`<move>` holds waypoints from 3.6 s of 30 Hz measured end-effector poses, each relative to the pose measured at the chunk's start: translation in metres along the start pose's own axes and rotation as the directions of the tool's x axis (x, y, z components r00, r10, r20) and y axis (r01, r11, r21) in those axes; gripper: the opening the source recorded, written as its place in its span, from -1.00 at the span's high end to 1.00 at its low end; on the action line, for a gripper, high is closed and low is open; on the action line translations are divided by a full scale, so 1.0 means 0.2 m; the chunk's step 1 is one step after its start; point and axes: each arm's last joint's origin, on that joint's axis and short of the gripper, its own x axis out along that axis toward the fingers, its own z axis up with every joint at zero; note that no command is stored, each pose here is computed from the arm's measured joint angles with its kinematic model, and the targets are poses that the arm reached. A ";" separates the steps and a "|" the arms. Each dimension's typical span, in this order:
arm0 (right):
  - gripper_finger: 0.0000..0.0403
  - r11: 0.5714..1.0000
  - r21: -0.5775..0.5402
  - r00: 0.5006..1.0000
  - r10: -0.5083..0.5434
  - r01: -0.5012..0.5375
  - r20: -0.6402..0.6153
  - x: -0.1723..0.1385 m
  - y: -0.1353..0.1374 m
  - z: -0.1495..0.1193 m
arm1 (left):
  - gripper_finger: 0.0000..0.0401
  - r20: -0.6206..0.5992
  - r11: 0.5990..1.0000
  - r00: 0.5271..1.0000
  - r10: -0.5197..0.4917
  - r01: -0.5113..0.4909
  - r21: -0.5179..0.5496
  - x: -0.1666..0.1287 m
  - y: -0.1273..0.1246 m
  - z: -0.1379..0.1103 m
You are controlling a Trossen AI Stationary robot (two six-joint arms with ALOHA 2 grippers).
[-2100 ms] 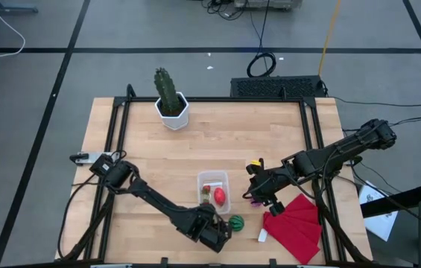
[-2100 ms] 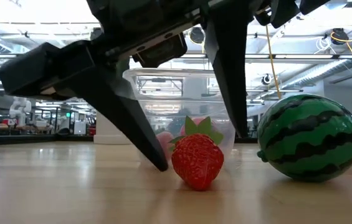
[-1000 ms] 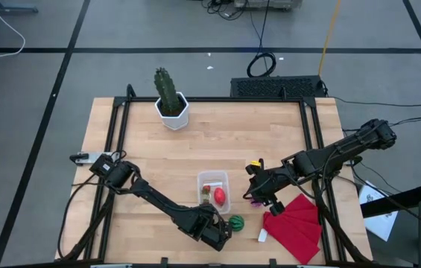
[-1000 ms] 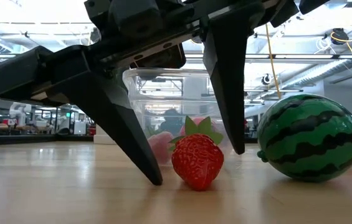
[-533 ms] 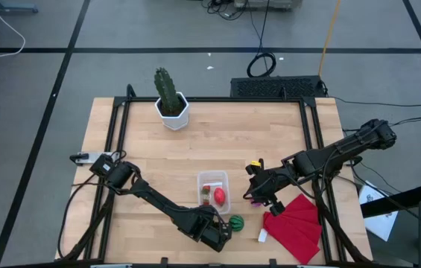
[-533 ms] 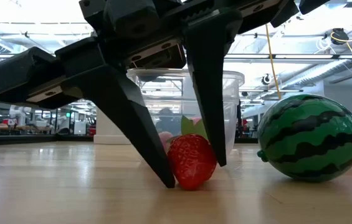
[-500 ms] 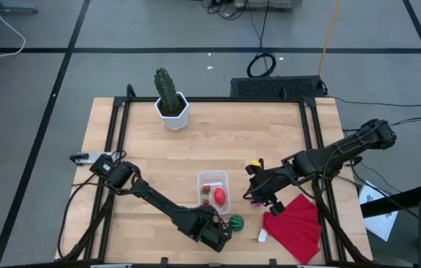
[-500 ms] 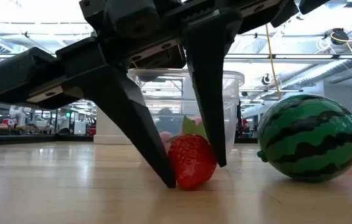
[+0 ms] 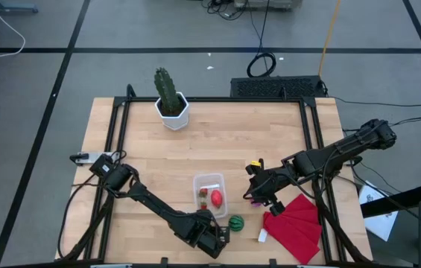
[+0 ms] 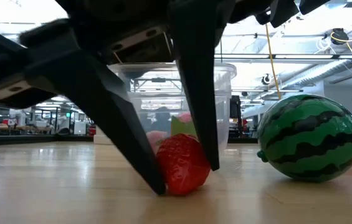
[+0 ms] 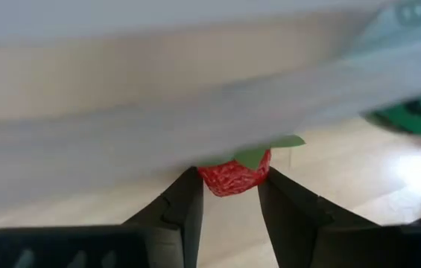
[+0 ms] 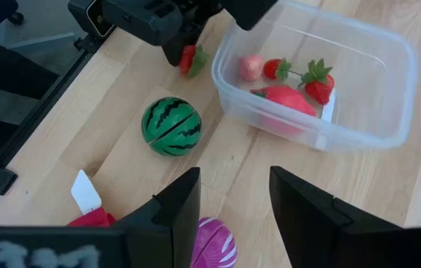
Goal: Pick and placing Produce into tupperware
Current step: Put the strawberry into the transparent white bin
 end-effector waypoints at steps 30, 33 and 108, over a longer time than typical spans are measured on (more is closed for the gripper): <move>0.24 1.000 0.008 1.000 0.000 0.000 0.003 0.00 0.00 0.00 | 0.39 0.063 0.996 0.995 -0.078 0.075 0.048 -0.12 -0.04 0.02; 0.24 1.000 0.008 1.000 0.000 0.000 0.003 0.00 0.00 0.00 | 0.39 0.064 0.996 0.995 -0.073 0.070 0.048 -0.12 -0.04 0.02; 0.24 0.993 -0.064 0.992 -0.106 0.102 -0.072 0.00 -0.02 -0.03 | 0.39 0.073 0.955 0.979 0.189 -0.200 0.219 -0.51 -0.32 0.48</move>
